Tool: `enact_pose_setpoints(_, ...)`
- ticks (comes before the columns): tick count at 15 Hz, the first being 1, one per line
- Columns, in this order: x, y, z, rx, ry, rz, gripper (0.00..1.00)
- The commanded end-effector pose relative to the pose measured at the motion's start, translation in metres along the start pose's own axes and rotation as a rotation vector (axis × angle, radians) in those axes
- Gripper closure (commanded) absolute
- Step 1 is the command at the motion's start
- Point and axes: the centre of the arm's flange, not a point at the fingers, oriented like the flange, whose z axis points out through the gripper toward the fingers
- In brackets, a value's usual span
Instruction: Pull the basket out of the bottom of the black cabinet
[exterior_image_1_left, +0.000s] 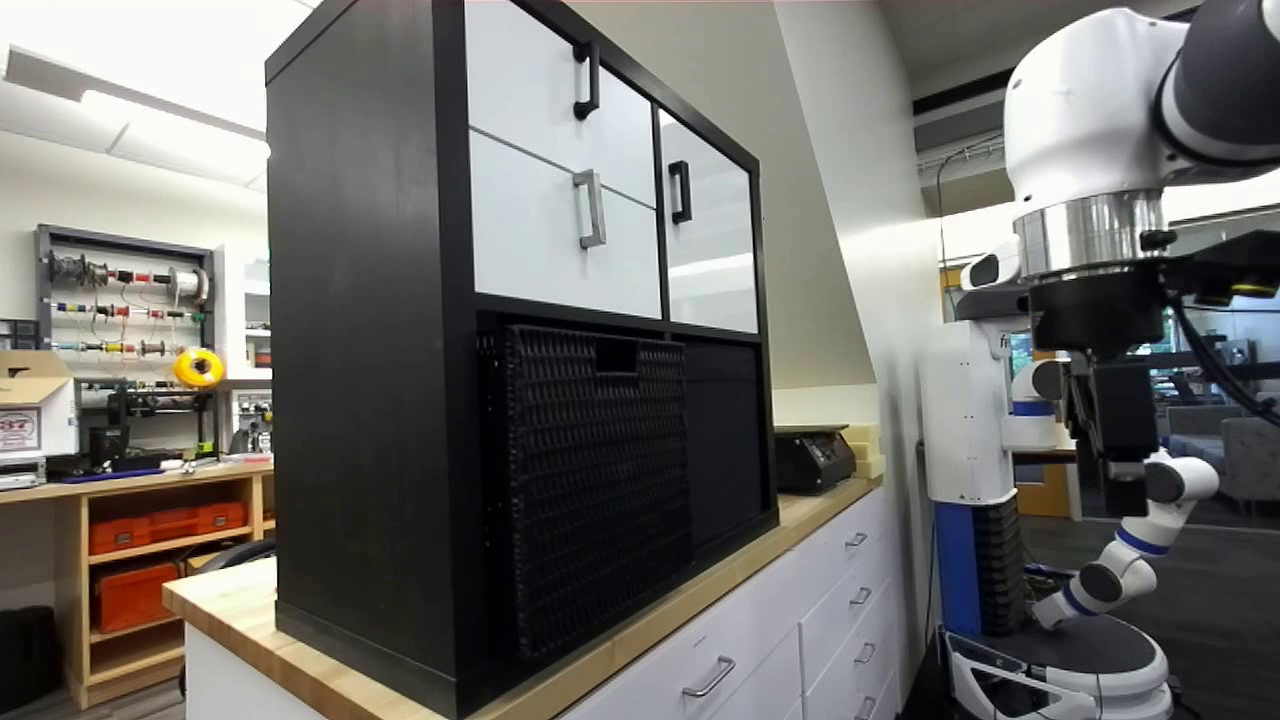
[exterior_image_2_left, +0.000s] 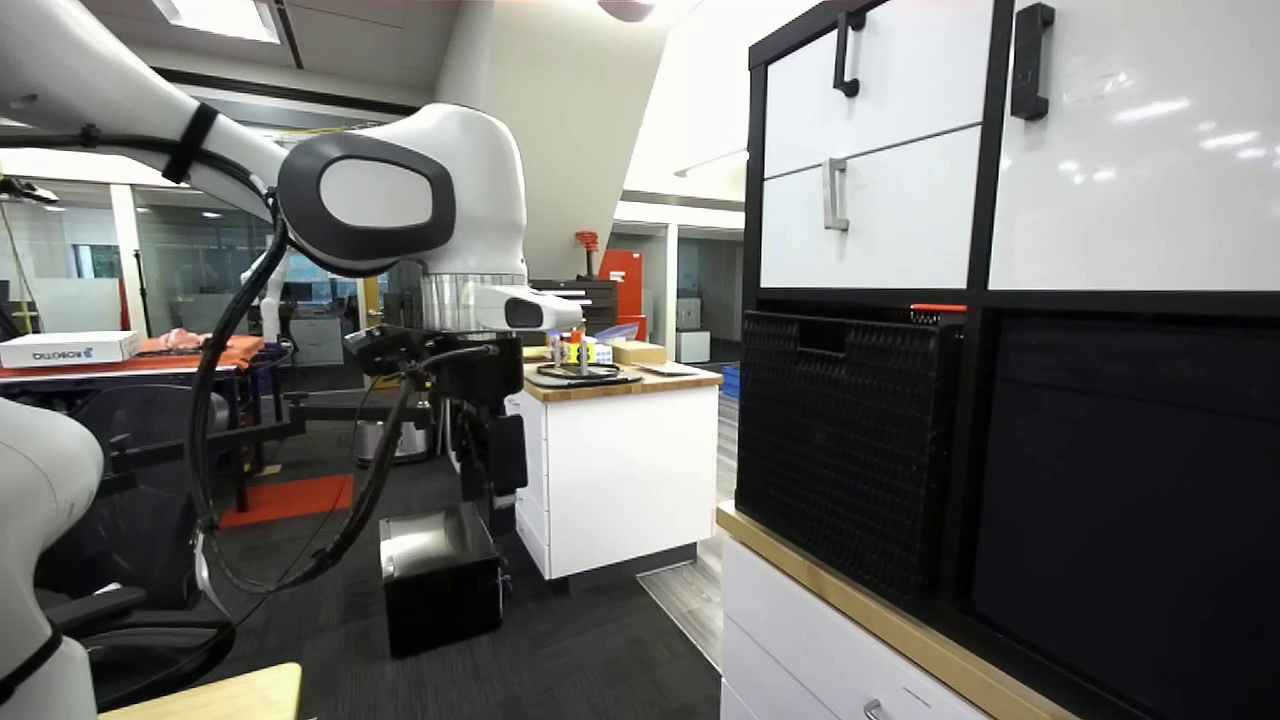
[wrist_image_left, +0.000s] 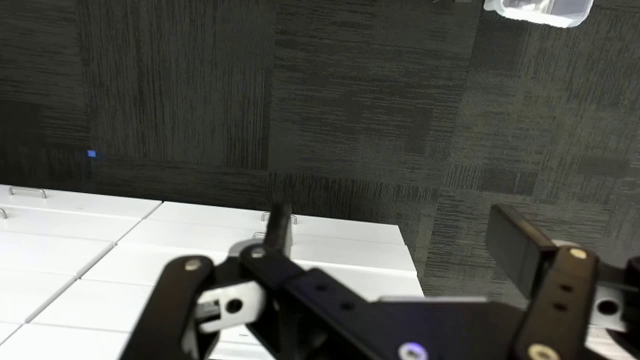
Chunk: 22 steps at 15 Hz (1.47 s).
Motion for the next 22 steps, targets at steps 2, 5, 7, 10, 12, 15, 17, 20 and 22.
enact_pose_setpoints(2,0.051,0.004,0.005,0.019,0.043,-0.072,0.00)
enact_pose_setpoints(5,0.082,0.005,0.008,0.026,0.069,-0.138,0.00)
enact_pose_setpoints(7,0.107,0.004,0.009,0.031,0.093,-0.193,0.00)
enact_pose_setpoints(10,0.143,0.000,0.008,0.018,0.136,-0.288,0.00)
enact_pose_setpoints(12,0.163,-0.005,0.006,0.005,0.163,-0.356,0.00)
enact_pose_setpoints(15,0.186,-0.016,-0.004,-0.031,0.207,-0.462,0.00)
enact_pose_setpoints(17,0.194,-0.025,-0.011,-0.049,0.235,-0.528,0.00)
enact_pose_setpoints(20,0.198,-0.039,-0.026,-0.107,0.300,-0.634,0.00)
enact_pose_setpoints(22,0.199,-0.048,-0.036,-0.169,0.354,-0.701,0.00)
